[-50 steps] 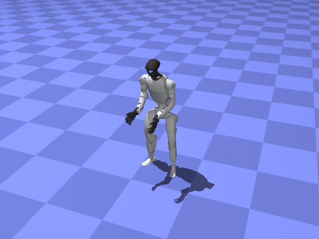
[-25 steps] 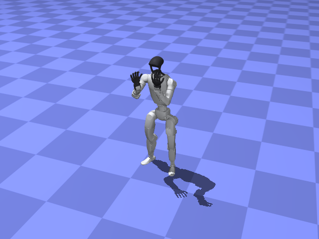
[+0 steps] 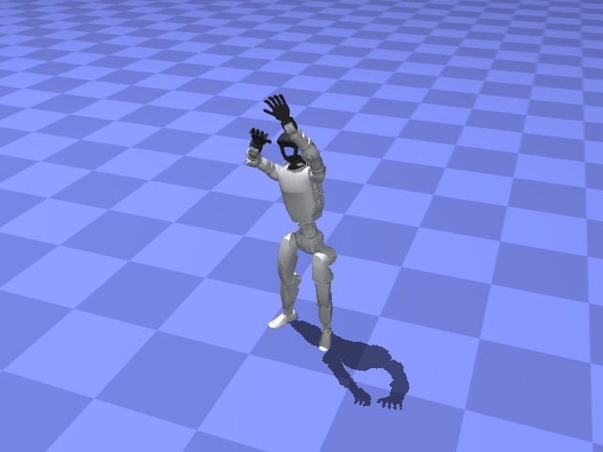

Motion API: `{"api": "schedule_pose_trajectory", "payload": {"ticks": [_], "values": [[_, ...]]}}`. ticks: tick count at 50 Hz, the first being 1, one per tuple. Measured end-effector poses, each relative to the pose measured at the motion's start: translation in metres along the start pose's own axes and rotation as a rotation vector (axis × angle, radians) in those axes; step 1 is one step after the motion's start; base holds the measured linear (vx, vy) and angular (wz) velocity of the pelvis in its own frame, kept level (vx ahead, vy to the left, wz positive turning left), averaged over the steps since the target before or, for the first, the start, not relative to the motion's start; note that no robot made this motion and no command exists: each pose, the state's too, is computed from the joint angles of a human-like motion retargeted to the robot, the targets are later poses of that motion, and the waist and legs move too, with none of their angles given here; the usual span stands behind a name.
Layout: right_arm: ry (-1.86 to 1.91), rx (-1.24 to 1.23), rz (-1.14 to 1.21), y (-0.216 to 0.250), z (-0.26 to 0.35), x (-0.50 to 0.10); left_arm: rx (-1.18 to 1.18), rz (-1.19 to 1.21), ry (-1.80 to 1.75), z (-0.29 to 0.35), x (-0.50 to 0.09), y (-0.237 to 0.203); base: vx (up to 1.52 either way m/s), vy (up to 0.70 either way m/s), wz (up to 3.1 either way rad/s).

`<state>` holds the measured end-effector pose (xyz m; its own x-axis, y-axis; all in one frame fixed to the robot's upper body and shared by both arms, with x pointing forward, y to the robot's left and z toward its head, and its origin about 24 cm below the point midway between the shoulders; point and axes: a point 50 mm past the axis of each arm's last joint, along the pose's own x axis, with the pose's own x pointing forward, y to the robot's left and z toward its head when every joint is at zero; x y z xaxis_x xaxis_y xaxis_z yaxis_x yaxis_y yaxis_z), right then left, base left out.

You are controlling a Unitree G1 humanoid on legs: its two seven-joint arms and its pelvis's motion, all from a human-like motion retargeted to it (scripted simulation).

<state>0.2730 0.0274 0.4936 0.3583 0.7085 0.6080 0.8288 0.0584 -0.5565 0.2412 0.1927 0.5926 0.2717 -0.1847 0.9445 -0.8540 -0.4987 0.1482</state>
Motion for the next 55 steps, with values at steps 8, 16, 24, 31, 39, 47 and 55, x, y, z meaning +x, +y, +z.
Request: {"api": "schedule_pose_trajectory", "payload": {"ticks": [8,16,24,31,39,47,55], "values": [[0.011,0.263,-0.249,-0.005,0.003,-0.019,-0.28,-0.094,0.168,-0.018,-0.024,-0.04,0.0,-0.01,-0.01],[0.181,0.651,-0.301,0.057,0.002,-0.068,-1.042,-0.23,0.305,0.023,-0.079,-0.1,-0.07,-0.09,-0.03],[0.781,1.194,-0.221,0.191,0.034,-0.182,-2.128,-0.342,1.041,0.129,-0.252,-0.169,-0.08,-0.11,0.18],[1.569,1.848,-0.134,0.26,0.138,-0.306,-2.277,-0.168,2.605,0.235,-0.475,-0.144,-0.03,-0.11,0.27],[2.224,2.105,-0.494,0.255,0.188,-0.394,-1.972,0.093,2.836,0.221,-0.517,-0.102,0.01,-0.11,0.26],[1.866,2.109,-0.129,0.253,0.189,-0.413,-1.724,-0.341,1.249,0.187,-0.387,-0.112,0.02,-0.09,0.62],[1.827,1.999,0.151,0.268,0.2,-0.414,-1.135,-1.08,-0.279,0.282,-0.409,-0.123,0.0,-0.05,0.52]]}}
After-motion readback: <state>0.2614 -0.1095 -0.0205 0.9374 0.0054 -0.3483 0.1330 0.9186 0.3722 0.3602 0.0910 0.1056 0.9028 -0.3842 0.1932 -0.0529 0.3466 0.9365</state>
